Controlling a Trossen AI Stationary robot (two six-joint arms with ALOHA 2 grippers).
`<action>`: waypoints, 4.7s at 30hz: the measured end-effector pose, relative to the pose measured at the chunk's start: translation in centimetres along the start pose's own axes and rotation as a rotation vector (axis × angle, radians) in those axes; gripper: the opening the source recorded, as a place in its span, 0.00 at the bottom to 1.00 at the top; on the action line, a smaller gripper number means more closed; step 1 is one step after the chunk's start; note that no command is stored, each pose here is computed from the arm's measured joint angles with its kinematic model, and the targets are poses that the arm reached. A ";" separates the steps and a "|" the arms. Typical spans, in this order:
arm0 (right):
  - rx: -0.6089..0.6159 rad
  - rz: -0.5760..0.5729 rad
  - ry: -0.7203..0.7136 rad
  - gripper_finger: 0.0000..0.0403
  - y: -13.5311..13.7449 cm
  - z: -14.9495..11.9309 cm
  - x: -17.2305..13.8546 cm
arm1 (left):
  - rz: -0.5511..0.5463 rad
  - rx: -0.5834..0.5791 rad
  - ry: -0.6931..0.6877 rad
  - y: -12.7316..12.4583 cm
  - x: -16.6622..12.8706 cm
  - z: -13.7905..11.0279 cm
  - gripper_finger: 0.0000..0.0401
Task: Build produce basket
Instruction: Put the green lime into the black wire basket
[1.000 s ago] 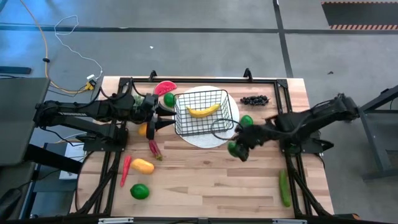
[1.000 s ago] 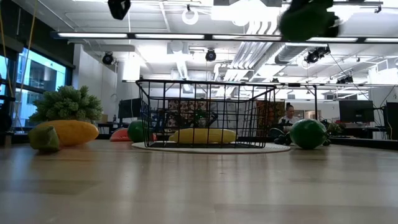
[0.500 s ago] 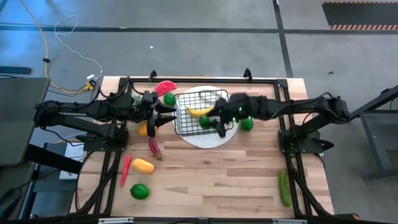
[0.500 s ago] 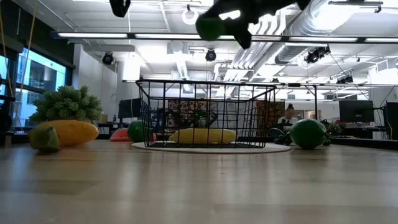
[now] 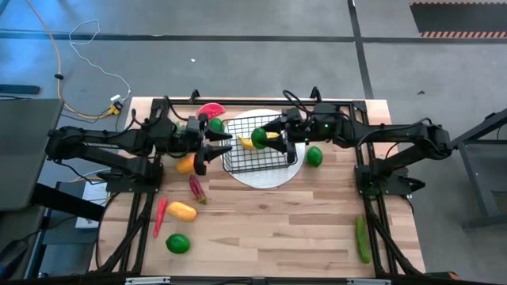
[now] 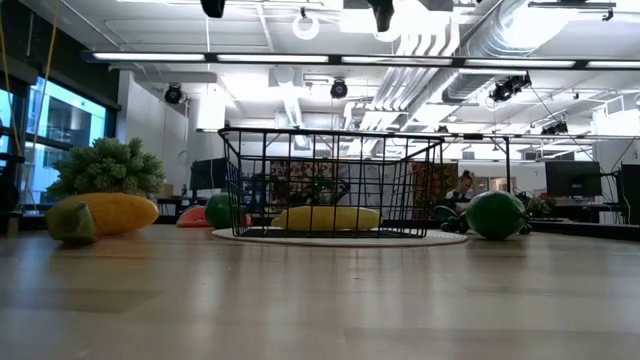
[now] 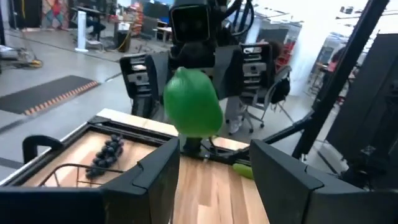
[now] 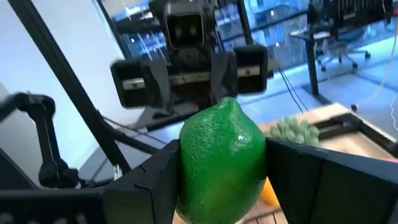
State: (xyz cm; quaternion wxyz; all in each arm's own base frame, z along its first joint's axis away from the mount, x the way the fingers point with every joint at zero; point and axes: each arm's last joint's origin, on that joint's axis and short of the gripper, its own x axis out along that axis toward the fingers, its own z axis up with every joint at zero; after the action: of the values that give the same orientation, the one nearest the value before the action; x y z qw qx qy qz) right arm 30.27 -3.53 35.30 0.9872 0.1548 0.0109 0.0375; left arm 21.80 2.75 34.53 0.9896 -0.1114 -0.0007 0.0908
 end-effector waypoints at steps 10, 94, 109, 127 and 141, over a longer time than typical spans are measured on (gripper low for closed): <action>0.044 0.002 0.010 0.47 0.0 -0.1 0.0 | 0.006 0.010 -0.007 0.0 0.0 0.0 0.46; 0.007 -0.829 0.966 0.73 -4.4 -3.6 2.1 | 0.046 0.016 -0.033 0.1 -0.7 0.5 0.46; 0.116 -0.285 -0.085 0.73 3.2 -3.3 -10.8 | 0.048 0.076 -0.033 0.1 -0.7 0.5 0.46; -0.162 -0.243 -0.063 0.73 3.6 -4.7 -11.7 | 0.052 0.174 -0.023 0.1 -0.7 0.5 0.46; 0.263 -0.850 0.206 0.73 2.1 -3.8 -14.2 | 0.054 0.174 -0.023 0.1 -0.7 0.4 0.46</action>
State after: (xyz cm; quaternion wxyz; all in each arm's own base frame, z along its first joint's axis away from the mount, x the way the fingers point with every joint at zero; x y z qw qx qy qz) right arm 15.86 -1.47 32.46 0.8808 0.2560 0.1760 -0.3573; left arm 21.06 2.83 34.94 0.9927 -0.0241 -0.0011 0.1182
